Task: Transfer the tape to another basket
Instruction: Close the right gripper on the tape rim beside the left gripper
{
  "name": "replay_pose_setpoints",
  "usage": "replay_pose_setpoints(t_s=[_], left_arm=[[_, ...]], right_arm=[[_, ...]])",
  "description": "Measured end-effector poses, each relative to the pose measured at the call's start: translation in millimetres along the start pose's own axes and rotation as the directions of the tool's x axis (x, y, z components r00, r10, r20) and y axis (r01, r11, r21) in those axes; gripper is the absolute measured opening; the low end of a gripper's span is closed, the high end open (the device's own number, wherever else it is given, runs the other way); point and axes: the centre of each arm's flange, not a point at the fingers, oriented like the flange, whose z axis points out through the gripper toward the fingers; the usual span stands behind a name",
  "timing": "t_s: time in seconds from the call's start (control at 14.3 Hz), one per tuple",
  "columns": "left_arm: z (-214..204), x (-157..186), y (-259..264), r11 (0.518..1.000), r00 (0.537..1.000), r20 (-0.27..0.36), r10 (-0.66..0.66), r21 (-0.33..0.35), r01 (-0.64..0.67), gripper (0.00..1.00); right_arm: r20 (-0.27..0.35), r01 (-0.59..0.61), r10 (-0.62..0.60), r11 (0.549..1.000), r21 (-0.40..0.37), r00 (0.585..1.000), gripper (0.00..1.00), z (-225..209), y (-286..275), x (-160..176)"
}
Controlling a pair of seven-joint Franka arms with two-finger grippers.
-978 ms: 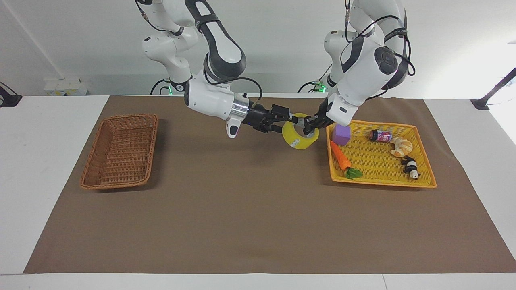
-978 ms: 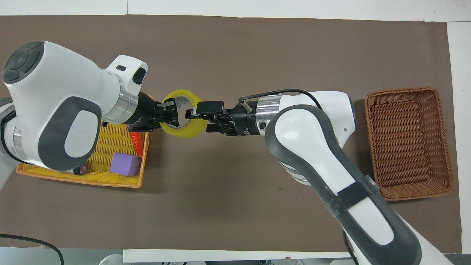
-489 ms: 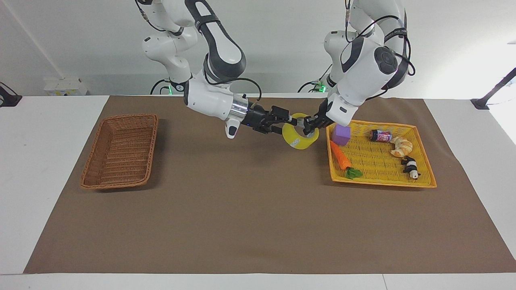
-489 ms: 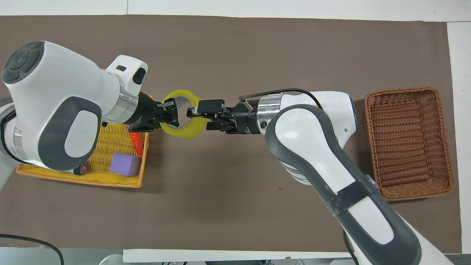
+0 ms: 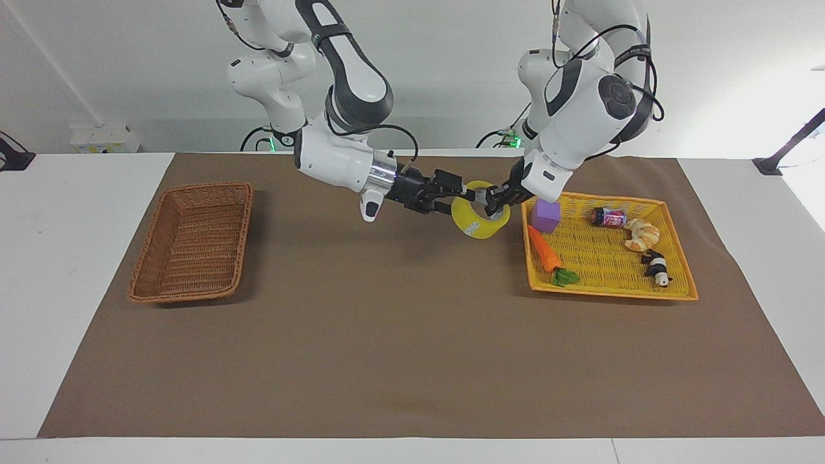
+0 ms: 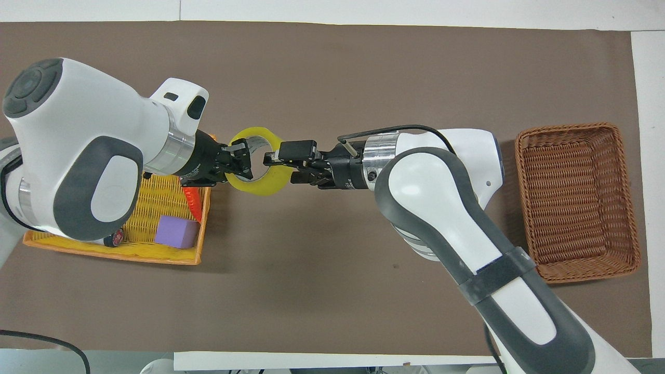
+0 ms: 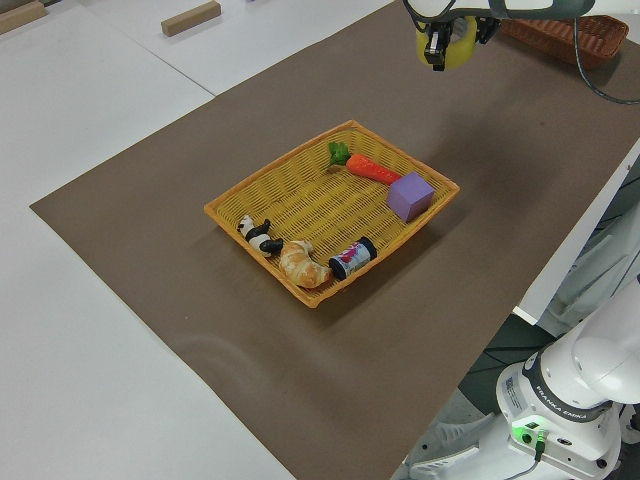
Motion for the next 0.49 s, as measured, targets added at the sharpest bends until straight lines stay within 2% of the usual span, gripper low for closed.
replay_pose_setpoints(t_s=[0.14,0.21,0.35,0.49], left_arm=[[0.0,0.0,0.0,1.000,1.000,0.000,0.000,0.000,0.000,0.21],[0.5,0.0,-0.3,1.000,1.000,0.001,0.000,0.002,0.000,0.21],[3.5,1.0,-2.0,1.000,1.000,0.006,-0.003,0.009,0.003,0.21],[3.7,1.1,-2.9,1.000,1.000,0.010,-0.004,0.011,0.004,0.21]], right_arm=[[0.000,0.000,0.000,1.000,0.000,1.000,0.84,0.0,-0.1,0.0],[0.000,0.001,-0.001,1.000,0.002,1.000,0.79,-0.2,-0.8,0.0],[-0.002,0.009,-0.009,1.000,0.008,1.000,0.58,-1.0,-5.1,0.1],[0.000,0.015,-0.015,1.000,0.008,1.000,0.55,0.0,-5.0,-0.6]])
